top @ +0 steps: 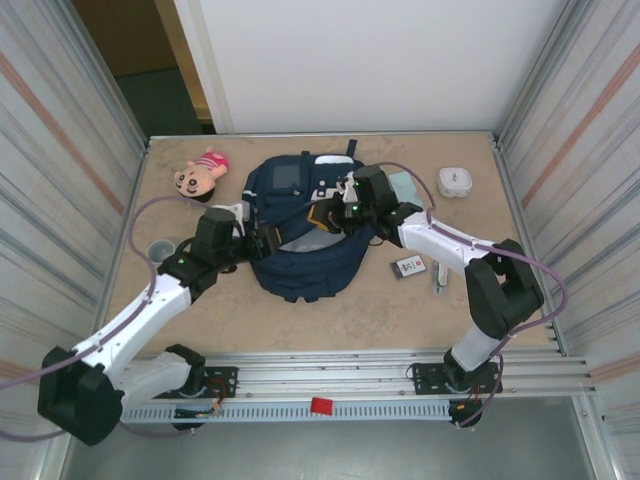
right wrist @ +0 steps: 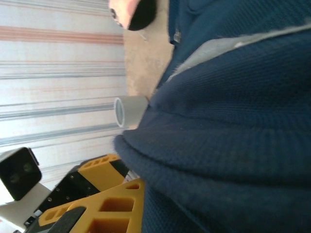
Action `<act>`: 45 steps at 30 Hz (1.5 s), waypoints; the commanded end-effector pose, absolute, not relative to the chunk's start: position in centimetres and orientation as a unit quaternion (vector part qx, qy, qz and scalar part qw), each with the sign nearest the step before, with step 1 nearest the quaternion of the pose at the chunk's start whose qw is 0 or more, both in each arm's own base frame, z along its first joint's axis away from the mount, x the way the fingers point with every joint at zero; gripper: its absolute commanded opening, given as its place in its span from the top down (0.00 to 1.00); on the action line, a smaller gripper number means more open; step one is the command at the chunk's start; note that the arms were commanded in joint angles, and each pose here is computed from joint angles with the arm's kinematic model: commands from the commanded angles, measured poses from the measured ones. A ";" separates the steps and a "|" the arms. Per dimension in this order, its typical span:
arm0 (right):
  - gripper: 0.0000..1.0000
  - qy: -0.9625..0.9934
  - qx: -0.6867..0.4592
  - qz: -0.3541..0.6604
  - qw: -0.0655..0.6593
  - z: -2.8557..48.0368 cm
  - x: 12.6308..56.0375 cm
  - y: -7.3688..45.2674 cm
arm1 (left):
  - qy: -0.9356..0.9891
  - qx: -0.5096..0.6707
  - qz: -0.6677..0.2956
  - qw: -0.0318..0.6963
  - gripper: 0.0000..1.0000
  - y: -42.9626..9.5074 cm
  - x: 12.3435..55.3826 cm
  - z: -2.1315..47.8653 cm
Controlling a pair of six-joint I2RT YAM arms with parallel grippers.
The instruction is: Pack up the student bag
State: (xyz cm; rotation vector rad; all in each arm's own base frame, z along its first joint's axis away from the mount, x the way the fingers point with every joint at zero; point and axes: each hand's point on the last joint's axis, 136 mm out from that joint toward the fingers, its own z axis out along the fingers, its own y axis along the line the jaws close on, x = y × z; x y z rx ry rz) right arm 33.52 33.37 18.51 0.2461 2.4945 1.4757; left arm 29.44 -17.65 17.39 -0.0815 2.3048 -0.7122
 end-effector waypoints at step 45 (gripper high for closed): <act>0.13 0.984 -0.032 0.089 0.149 10.9 41.3 4.7 | 0.887 0.024 -0.207 0.411 0.21 -17.2 33.5 21.5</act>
